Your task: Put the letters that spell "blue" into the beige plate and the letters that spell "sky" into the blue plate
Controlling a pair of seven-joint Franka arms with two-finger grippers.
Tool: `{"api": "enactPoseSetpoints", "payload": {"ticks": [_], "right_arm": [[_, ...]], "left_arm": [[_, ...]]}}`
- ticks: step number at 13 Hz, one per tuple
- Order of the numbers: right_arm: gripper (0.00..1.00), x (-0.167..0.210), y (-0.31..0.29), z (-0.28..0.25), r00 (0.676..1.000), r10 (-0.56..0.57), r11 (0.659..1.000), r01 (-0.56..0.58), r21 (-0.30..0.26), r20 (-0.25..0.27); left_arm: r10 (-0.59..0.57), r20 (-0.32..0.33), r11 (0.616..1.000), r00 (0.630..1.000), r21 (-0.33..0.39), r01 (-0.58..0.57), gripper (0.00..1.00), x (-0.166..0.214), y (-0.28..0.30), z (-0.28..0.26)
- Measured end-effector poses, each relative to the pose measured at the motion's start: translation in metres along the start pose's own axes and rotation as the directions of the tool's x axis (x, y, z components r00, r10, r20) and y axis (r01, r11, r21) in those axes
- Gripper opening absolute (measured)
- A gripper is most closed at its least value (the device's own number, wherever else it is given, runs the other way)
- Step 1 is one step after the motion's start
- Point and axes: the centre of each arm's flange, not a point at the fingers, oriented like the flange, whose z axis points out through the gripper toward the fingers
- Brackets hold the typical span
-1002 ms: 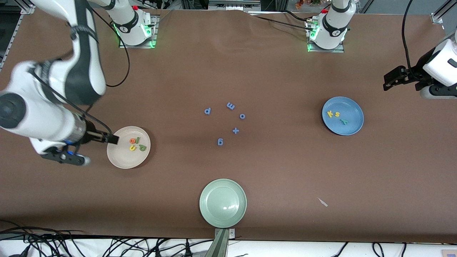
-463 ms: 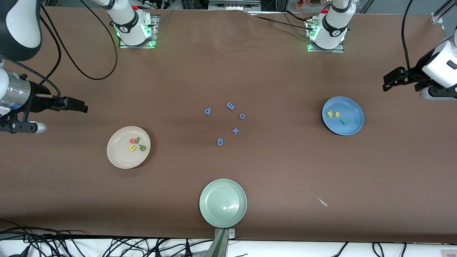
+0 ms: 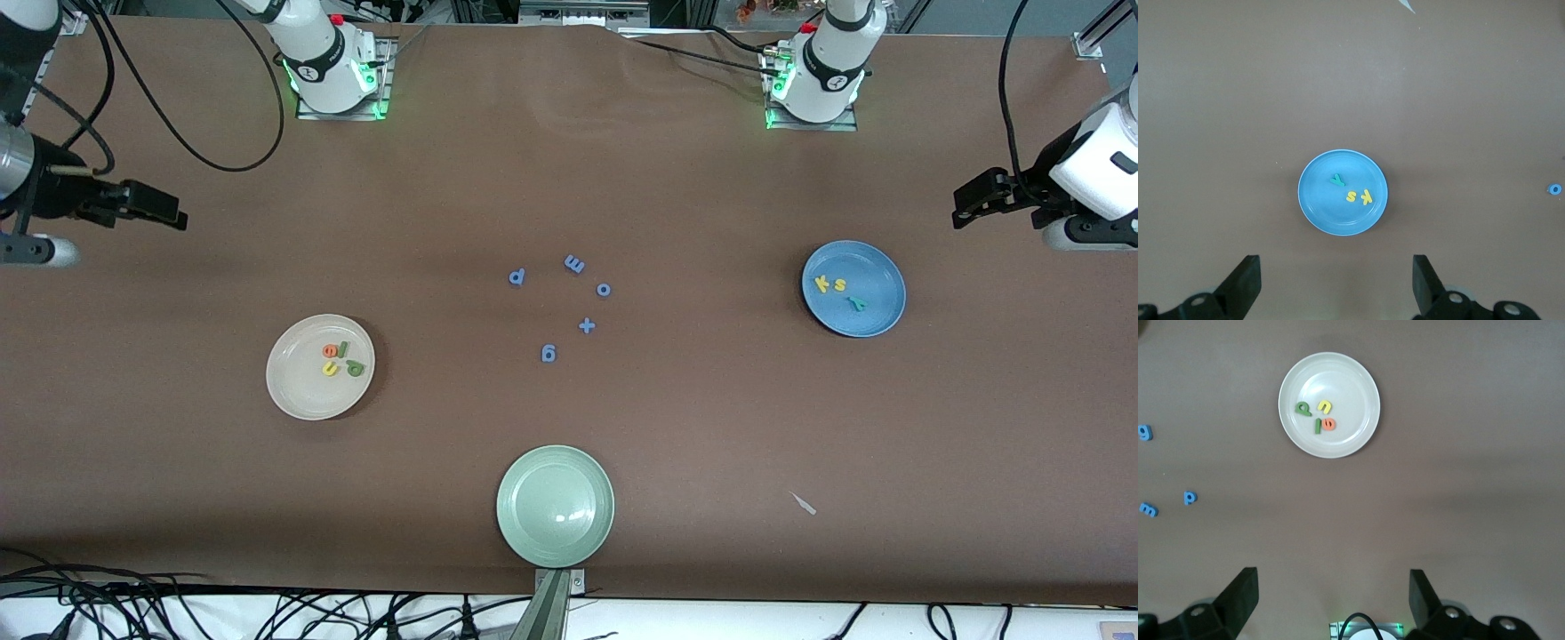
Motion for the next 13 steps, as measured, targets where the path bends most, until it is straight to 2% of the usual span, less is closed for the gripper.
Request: {"api": "enactPoseSetpoints", "payload": {"ticks": [5,13], "right_arm": [[1.0,-0.0052,0.0062,0.0001,1.0,0.004,0.999,-0.005,-0.034,-0.02],[1.0,-0.0007,0.0117,-0.0068,0.998,0.011,0.999,-0.013,-0.034,-0.057]], "left_arm": [[0.003,-0.023,1.0,1.0,-0.001,-0.003,1.0,0.0042,-0.0011,-0.0097],[0.005,-0.026,1.0,1.0,-0.001,-0.005,1.0,0.0048,-0.001,-0.0114]]}}
